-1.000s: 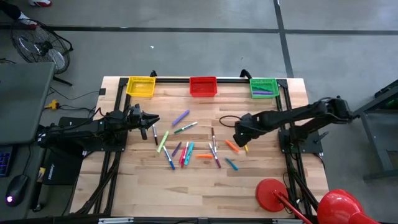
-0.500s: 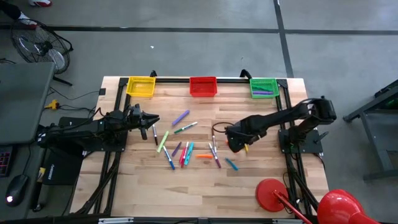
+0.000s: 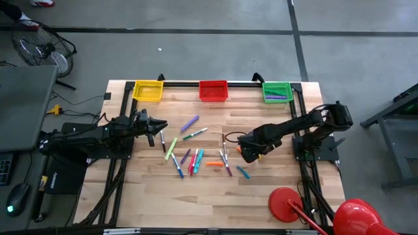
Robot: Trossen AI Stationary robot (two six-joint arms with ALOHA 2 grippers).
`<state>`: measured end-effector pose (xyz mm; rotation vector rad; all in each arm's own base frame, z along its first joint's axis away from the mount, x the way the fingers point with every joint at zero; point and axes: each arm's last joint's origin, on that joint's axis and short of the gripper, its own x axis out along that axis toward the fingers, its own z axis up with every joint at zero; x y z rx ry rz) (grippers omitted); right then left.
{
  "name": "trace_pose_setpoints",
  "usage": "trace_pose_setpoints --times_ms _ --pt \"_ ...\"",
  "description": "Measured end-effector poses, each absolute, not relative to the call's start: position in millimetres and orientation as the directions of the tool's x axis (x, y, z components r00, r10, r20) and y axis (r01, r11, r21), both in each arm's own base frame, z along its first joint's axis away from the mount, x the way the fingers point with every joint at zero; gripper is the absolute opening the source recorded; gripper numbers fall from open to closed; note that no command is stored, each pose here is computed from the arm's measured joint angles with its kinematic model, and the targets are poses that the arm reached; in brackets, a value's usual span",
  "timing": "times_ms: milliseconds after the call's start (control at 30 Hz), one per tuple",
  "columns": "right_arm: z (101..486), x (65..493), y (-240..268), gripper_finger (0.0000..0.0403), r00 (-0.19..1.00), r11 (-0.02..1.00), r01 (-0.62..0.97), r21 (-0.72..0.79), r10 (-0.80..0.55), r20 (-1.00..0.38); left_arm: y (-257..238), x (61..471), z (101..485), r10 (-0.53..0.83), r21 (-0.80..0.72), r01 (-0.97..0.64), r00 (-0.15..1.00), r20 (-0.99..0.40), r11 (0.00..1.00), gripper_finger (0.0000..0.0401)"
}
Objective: Pick & Place Markers
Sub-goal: Put the yellow pen into the red bin
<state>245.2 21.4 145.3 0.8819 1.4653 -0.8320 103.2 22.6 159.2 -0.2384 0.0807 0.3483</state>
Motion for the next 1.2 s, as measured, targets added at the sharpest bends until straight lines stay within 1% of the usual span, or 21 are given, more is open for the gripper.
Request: trace_pose_setpoints --times_ms 200,467,633,967,1200 --pt "136.3 243.5 21.3 0.0181 -0.001 0.460 0.887 0.029 0.065 -0.998 22.6 103.3 159.2 0.328 -0.217 -0.347 0.937 -0.119 0.912 0.0064" --pt "126.7 235.7 20.2 0.0152 0.000 0.466 0.885 0.019 0.042 -0.999 22.6 103.2 159.3 0.328 -0.217 -0.347 0.937 -0.119 0.912 0.0064" --pt "126.0 234.3 19.6 0.0132 -0.009 0.503 0.864 0.003 0.020 -1.000 22.6 103.2 159.3 0.328 -0.217 -0.347 0.937 -0.119 0.912 0.0064" --pt "125.2 233.0 18.6 0.0094 -0.022 0.537 0.843 -0.026 -0.013 -1.000 22.6 103.2 159.2 0.328 -0.217 -0.347 0.937 -0.119 0.912 0.0064" --pt "118.6 237.4 18.9 0.0076 -0.032 0.632 0.774 -0.033 -0.013 -0.999 22.6 103.2 159.3 0.328 -0.218 -0.347 0.937 -0.119 0.912 0.0064"
